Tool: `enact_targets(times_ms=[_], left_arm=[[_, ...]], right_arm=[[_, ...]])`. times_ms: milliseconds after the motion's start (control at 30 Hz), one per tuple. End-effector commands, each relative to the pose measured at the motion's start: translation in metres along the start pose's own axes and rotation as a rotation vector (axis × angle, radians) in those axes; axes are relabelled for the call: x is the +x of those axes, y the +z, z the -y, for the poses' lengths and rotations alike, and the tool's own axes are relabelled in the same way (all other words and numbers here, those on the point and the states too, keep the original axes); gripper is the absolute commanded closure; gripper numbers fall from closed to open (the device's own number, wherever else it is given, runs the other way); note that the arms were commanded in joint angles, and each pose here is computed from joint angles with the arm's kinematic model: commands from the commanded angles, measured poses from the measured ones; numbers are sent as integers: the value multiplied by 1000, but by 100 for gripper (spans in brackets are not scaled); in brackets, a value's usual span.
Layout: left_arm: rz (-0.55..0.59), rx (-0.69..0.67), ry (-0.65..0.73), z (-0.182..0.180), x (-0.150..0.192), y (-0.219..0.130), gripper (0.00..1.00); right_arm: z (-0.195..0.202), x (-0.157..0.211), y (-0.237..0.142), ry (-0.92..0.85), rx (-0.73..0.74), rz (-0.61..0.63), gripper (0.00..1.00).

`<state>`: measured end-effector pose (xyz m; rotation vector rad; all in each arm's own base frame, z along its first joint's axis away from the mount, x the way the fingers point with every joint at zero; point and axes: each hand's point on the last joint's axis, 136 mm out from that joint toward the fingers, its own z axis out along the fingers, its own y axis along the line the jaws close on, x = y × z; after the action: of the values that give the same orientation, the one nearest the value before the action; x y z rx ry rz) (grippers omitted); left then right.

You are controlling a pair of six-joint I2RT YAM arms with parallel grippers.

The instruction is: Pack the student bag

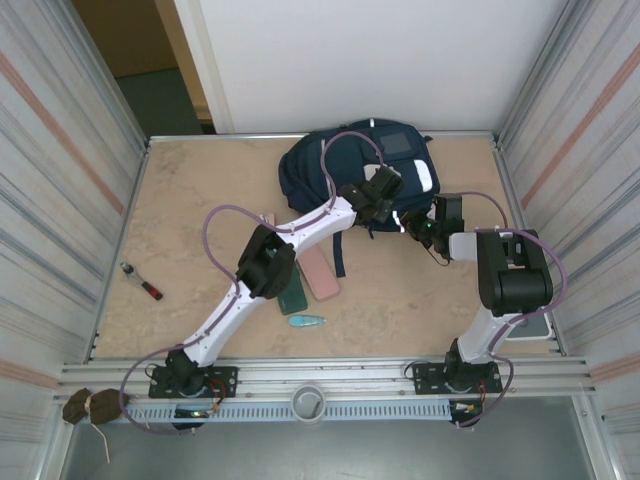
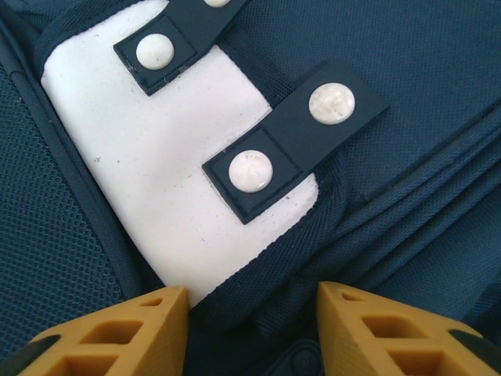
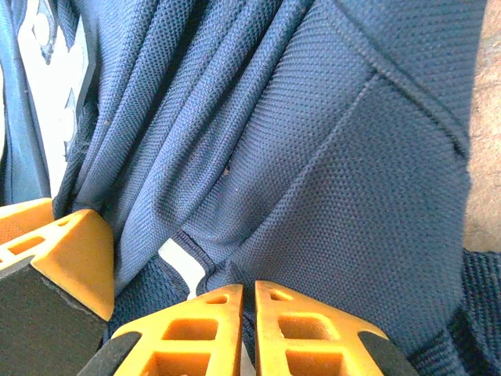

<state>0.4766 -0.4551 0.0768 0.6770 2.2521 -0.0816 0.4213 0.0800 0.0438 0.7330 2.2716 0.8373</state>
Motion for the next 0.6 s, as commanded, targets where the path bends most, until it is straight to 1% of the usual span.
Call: enact_targets(times_ms=[0,200,400,500,567], left_arm=[[-157,32,64,14,51,7,58],[-170,27,74,12,55,7,62],[-179,58,52,15,55,-5,58],[-180,77,53,16,53,-11,58],[-182,96,49,19,52,-14,60]], right_arm=[[30,22,2,42,81,-69,88],[30,22,2,42,79,-74,89],[32,23,3,46,79,-80,89],[33,23,5,50,81,-85,89],[34,24,5,51,81,-86,89]])
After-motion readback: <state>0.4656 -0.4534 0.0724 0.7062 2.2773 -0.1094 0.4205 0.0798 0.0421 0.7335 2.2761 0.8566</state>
